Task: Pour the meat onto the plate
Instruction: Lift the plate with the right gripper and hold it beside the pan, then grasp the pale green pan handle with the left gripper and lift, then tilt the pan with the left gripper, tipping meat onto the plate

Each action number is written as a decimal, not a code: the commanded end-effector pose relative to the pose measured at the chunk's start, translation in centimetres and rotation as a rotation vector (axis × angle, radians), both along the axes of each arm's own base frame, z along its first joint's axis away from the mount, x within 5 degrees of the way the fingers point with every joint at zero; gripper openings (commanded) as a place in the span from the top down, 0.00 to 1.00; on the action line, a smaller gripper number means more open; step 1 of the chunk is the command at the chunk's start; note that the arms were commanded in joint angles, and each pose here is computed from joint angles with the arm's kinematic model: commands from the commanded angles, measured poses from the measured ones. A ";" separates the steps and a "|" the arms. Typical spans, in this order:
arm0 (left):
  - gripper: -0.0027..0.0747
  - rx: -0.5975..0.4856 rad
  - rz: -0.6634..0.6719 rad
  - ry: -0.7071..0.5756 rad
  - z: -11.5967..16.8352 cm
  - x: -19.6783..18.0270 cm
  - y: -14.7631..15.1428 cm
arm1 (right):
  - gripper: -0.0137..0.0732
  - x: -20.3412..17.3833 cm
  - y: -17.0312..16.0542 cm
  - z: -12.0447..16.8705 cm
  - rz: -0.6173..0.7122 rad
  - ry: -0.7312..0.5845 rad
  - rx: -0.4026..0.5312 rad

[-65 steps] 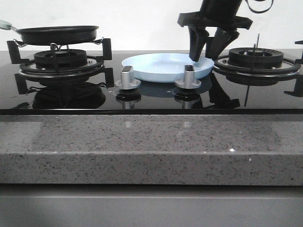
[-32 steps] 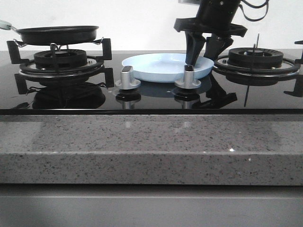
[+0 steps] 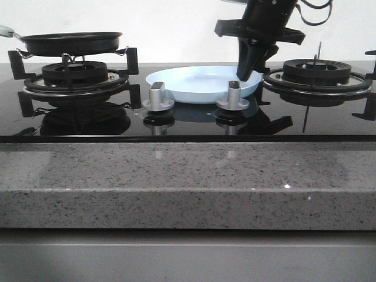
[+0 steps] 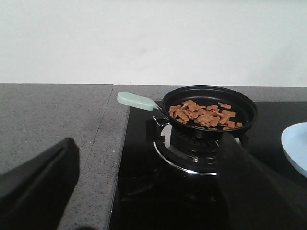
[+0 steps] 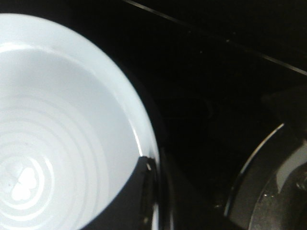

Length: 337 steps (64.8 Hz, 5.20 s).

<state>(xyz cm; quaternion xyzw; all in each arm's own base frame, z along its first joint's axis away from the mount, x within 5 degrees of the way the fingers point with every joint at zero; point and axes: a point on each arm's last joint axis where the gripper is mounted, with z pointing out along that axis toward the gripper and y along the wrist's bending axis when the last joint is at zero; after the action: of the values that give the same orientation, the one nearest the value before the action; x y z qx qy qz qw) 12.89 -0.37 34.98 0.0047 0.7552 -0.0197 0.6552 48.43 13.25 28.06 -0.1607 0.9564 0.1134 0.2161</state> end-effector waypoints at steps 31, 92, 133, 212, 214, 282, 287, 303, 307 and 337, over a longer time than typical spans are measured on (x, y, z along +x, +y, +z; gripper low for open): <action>0.24 -0.017 0.003 -0.104 1.6 0.1 0.0 | 0.91 -6.9 -1.8 13.7 -0.010 -0.194 0.099; 0.24 -0.127 -0.010 -0.061 1.3 0.2 -0.2 | 0.91 -15.7 -0.4 6.8 -0.046 -0.270 0.252; 0.23 -0.443 -0.048 0.461 2.1 15.0 0.1 | 0.91 -15.7 -0.4 6.8 -0.046 -0.270 0.252; 0.23 -1.101 -0.301 0.472 -3.1 29.1 7.5 | 0.91 -15.7 -0.4 6.8 -0.046 -0.270 0.252; 0.23 -1.099 -0.309 0.474 -3.1 29.3 7.2 | 0.91 -15.7 -0.4 6.8 -0.046 -0.270 0.252; 0.99 -1.144 -0.518 0.358 2.8 26.7 5.4 | 0.91 -15.7 -0.4 6.9 -0.046 -0.270 0.252; 0.99 -1.080 -0.554 0.333 4.4 25.6 4.5 | 0.91 -15.7 -0.4 6.9 -0.046 -0.270 0.252; 0.99 -0.835 -0.641 0.332 8.2 22.0 -0.5 | 0.91 -15.7 -0.4 6.9 -0.046 -0.270 0.252; 0.99 -0.776 -0.645 0.333 8.6 21.4 -1.9 | 0.91 -15.7 -0.4 6.9 -0.046 -0.270 0.252; 0.99 -0.343 -0.675 0.209 11.9 16.4 -10.4 | 0.91 -15.7 -0.4 6.9 -0.046 -0.270 0.252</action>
<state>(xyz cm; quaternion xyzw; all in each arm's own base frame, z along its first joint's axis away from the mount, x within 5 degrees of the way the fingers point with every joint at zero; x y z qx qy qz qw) 31.70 -9.82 43.13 0.1266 0.7996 -0.3729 0.4533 33.28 12.87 31.96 -0.1303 0.9240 0.1872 0.3068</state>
